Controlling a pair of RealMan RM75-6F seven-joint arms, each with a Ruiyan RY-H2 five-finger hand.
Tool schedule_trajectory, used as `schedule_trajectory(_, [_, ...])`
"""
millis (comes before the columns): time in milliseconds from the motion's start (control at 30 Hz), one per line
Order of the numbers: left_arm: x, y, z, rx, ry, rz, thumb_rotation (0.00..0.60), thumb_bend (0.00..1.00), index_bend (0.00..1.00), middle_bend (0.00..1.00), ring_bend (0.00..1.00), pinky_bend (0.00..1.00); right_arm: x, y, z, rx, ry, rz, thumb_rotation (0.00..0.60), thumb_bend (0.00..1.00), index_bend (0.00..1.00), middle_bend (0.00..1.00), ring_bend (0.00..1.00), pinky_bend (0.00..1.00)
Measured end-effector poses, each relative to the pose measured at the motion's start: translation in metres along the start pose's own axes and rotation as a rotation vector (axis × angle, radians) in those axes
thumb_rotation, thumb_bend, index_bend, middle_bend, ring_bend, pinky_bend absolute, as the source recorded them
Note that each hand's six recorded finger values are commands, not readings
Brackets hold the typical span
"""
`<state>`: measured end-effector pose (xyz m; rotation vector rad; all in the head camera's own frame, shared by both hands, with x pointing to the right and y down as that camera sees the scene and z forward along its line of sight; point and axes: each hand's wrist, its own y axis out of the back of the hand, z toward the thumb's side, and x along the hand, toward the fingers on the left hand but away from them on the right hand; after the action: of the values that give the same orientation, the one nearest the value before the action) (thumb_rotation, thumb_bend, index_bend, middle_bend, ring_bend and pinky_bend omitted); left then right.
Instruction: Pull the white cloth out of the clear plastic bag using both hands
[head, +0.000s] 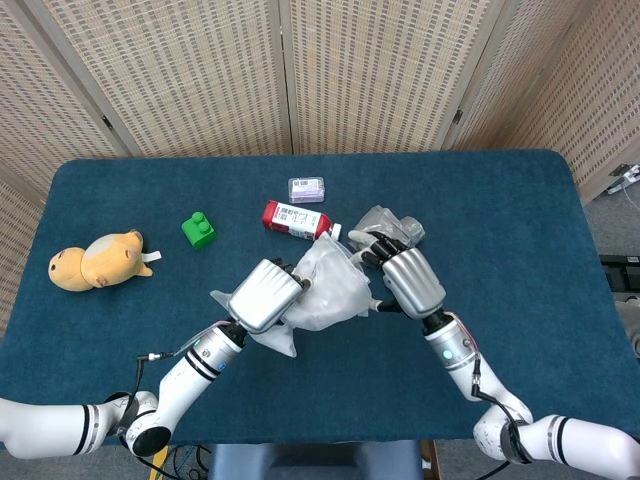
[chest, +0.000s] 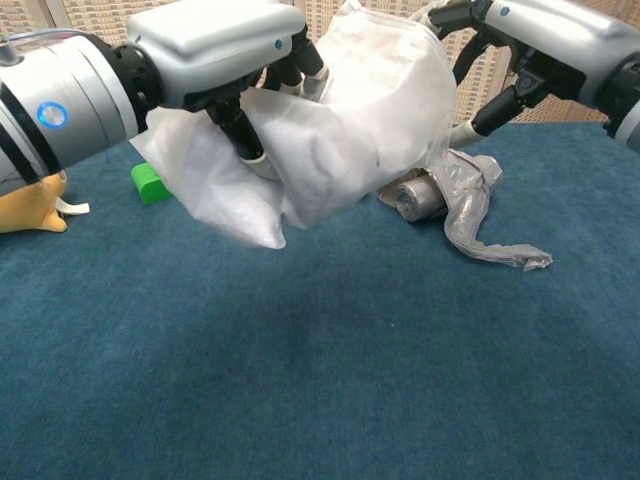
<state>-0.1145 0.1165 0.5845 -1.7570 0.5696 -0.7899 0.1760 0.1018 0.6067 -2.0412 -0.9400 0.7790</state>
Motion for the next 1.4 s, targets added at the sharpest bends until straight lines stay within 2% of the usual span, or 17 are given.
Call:
schedule_trajectory(200, [0.000, 0.004, 0.000, -0.011, -0.002, 0.012, 0.600, 0.13, 0.55, 0.78, 0.63, 0.64, -0.004, -0.005, 0.003, -0.007, 0.001, 0.012, 0.600, 0.08, 0.42, 0.18, 0.15, 0.37])
schedule_trajectory(333, [-0.001, 0.006, 0.000, -0.016, -0.004, 0.020, 0.600, 0.13, 0.55, 0.78, 0.64, 0.64, -0.006, -0.008, 0.004, -0.012, 0.002, 0.020, 0.600, 0.12, 0.46, 0.18, 0.14, 0.37])
schedule_trajectory(733, [-0.001, 0.010, 0.001, -0.025, -0.009, 0.035, 0.600, 0.13, 0.55, 0.79, 0.64, 0.65, -0.012, -0.017, 0.009, -0.009, 0.011, 0.036, 0.600, 0.55, 0.55, 0.18, 0.14, 0.37])
schedule_trajectory(900, [-0.002, 0.009, 0.001, -0.025, -0.008, 0.032, 0.600, 0.13, 0.55, 0.79, 0.64, 0.65, -0.014, -0.019, 0.011, -0.012, 0.009, 0.033, 0.600, 0.65, 0.59, 0.18, 0.14, 0.37])
schedule_trajectory(1167, [-0.003, 0.002, -0.004, -0.017, 0.005, -0.001, 0.600, 0.13, 0.54, 0.78, 0.64, 0.65, -0.015, -0.017, 0.011, -0.017, 0.002, 0.010, 0.600, 0.66, 0.67, 0.19, 0.14, 0.37])
schedule_trajectory(1400, [-0.008, -0.015, -0.015, 0.008, 0.043, -0.098, 0.600, 0.13, 0.43, 0.71, 0.60, 0.65, -0.015, -0.018, 0.006, -0.011, -0.018, 0.006, 0.600, 0.66, 0.69, 0.19, 0.14, 0.37])
